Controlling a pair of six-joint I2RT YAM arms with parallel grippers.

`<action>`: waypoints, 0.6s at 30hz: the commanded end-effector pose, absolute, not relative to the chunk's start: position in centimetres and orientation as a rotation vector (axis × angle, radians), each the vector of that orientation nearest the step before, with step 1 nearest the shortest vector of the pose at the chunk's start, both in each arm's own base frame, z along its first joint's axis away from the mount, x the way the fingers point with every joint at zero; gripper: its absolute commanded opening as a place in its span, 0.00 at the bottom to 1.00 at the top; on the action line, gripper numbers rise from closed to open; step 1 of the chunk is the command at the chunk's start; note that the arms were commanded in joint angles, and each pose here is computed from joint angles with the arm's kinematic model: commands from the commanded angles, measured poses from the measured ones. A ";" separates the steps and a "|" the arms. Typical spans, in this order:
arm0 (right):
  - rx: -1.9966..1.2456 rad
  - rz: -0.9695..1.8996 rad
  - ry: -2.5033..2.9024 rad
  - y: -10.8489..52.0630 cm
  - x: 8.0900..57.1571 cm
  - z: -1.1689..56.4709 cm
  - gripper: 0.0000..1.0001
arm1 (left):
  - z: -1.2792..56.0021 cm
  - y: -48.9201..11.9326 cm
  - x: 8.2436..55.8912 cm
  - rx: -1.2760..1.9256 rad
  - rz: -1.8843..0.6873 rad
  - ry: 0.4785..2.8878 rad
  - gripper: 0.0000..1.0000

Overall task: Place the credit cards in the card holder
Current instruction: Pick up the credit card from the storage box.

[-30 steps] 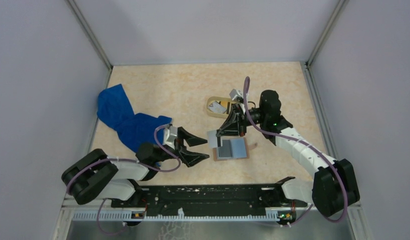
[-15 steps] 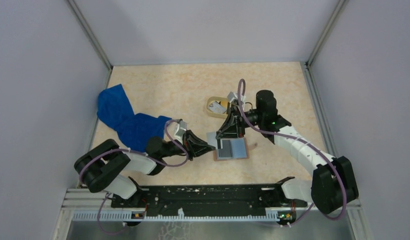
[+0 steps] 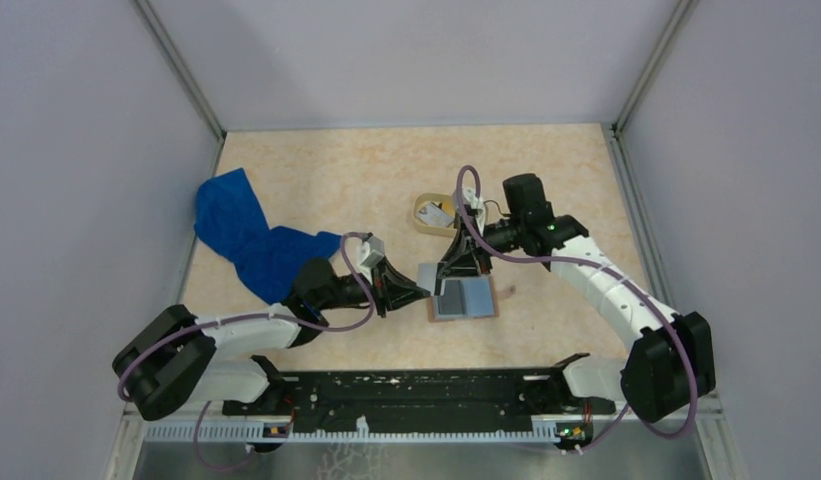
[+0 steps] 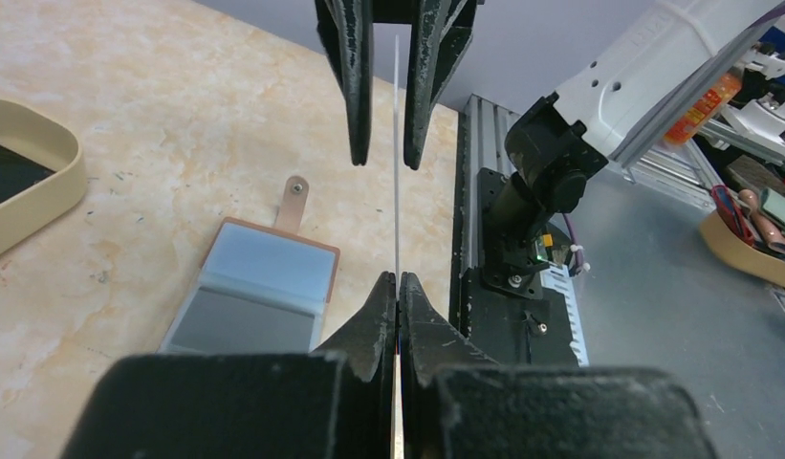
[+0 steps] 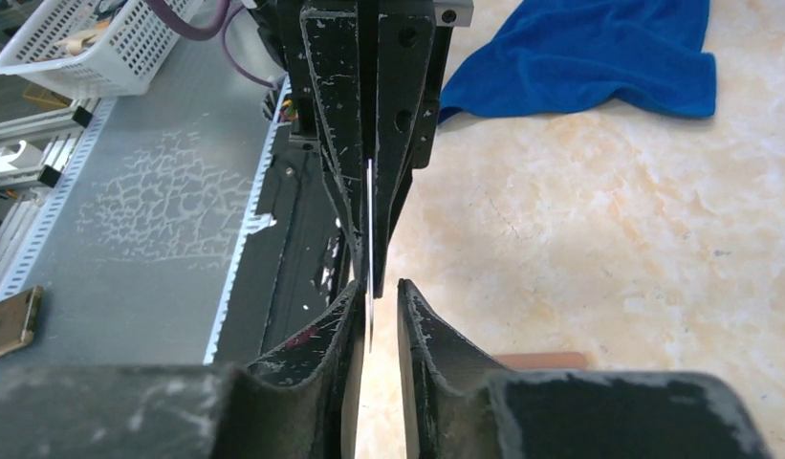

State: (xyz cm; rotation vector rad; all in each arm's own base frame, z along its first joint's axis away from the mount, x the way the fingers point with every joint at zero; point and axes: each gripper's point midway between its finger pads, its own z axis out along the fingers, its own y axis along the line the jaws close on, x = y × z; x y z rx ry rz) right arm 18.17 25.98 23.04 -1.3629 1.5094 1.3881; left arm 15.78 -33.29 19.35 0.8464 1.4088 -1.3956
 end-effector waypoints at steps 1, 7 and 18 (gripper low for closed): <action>-1.403 1.382 1.455 26.3 18.2 24.3 0.12 | 18.8 -33.4 16.3 0.883 -1.333 1.454 0.00; -1.411 1.387 1.460 26.4 18.3 24.1 0.00 | 18.7 -33.6 16.8 0.891 -1.312 1.476 0.00; -1.422 1.348 1.469 26.2 18.5 24.1 0.10 | 18.3 -33.7 17.0 0.913 -1.307 1.512 0.00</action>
